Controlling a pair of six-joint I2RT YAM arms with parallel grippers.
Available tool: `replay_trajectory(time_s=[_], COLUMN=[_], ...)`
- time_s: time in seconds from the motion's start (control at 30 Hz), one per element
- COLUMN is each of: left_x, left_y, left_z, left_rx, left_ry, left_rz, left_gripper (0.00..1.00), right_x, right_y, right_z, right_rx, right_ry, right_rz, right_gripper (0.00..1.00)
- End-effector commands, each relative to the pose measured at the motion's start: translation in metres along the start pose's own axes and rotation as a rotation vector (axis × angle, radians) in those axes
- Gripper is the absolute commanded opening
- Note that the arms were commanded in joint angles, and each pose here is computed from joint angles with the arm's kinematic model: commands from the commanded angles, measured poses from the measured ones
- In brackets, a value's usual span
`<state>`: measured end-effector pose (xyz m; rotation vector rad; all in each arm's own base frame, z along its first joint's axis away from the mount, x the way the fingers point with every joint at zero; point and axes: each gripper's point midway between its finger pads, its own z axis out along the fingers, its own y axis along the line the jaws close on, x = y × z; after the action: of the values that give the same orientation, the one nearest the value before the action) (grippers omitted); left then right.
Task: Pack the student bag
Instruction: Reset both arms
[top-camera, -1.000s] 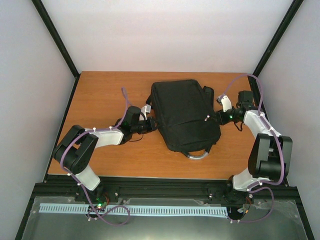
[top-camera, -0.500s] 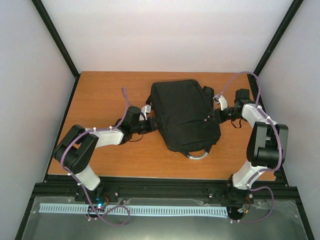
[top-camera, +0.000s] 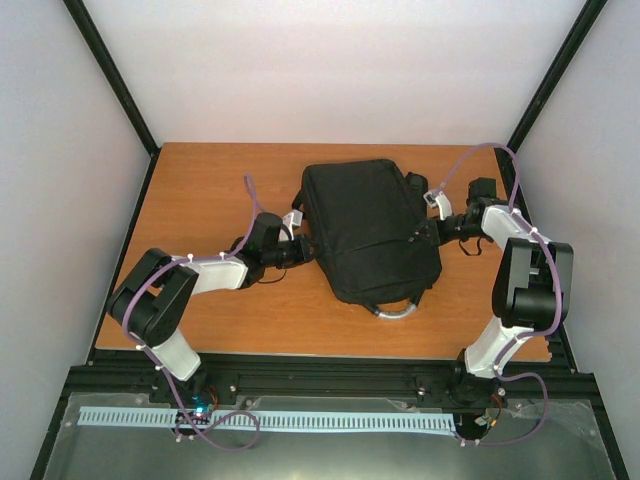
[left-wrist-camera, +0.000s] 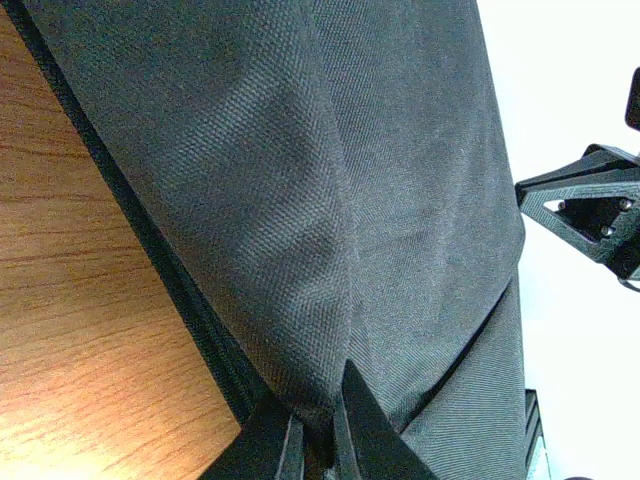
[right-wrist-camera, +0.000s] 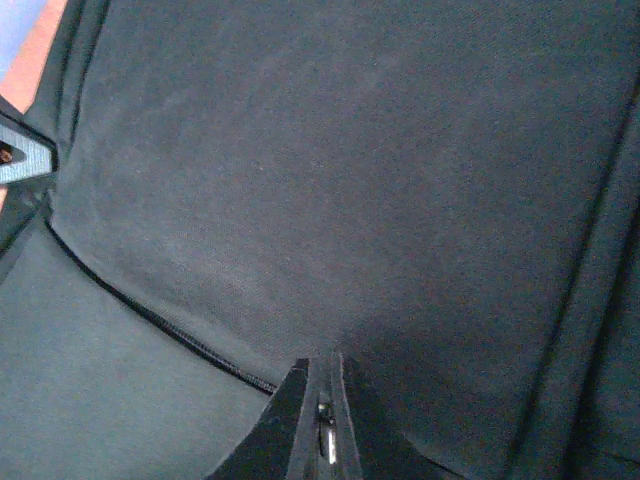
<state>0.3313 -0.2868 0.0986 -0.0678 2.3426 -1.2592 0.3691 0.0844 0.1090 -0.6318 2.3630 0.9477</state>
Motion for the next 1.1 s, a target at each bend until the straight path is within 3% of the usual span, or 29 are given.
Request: replay_trajectory(time_s=[0.0,0.23,0.63,0.67,0.73,0.8,0.87,1.03,1.07], left_x=[-0.013,-0.013,-0.013,-0.013,-0.015,-0.019,-0.027,-0.051,-0.056], left_y=[-0.010,-0.005,0.005,0.005,0.004,0.000,-0.001,-0.006,-0.009], left_z=[0.002,-0.002,-0.005,-0.006,-0.009,-0.016,-0.027,-0.064,-0.072], left_rx=[0.027,0.002,-0.026,-0.032,-0.053,-0.086,-0.152,-0.349,-0.373], left_ry=[-0.021,-0.034,-0.034,-0.031,-0.029,-0.032,-0.049,-0.101,-0.109], left_rz=[0.046,0.046,0.020,0.023,0.031,0.045,0.064,0.138,0.153], left_gripper=[0.01,0.01,0.01,0.02,0.18,0.44,0.61,0.79,0.80], right_x=[-0.012,-0.009,0.002,-0.002,-0.008,-0.016,-0.024,-0.051,-0.057], right_y=[0.002,-0.029,-0.057,-0.055,-0.050,-0.044,-0.036,-0.007,-0.001], right_z=[-0.002,-0.031,-0.046,-0.048,-0.054,-0.066,-0.080,-0.126,-0.137], right_rx=[-0.002,0.244,0.285,0.279,0.287,0.323,0.366,0.499,0.532], right_ry=[-0.036,-0.049,-0.065,-0.075,-0.092,-0.112,-0.137,-0.237,-0.264], right_rz=[-0.016,0.025,0.138,0.135,0.122,0.104,0.070,-0.053,-0.076], right_gripper=[0.03,0.03,0.03,0.03,0.06,0.21,0.36,0.64,0.95])
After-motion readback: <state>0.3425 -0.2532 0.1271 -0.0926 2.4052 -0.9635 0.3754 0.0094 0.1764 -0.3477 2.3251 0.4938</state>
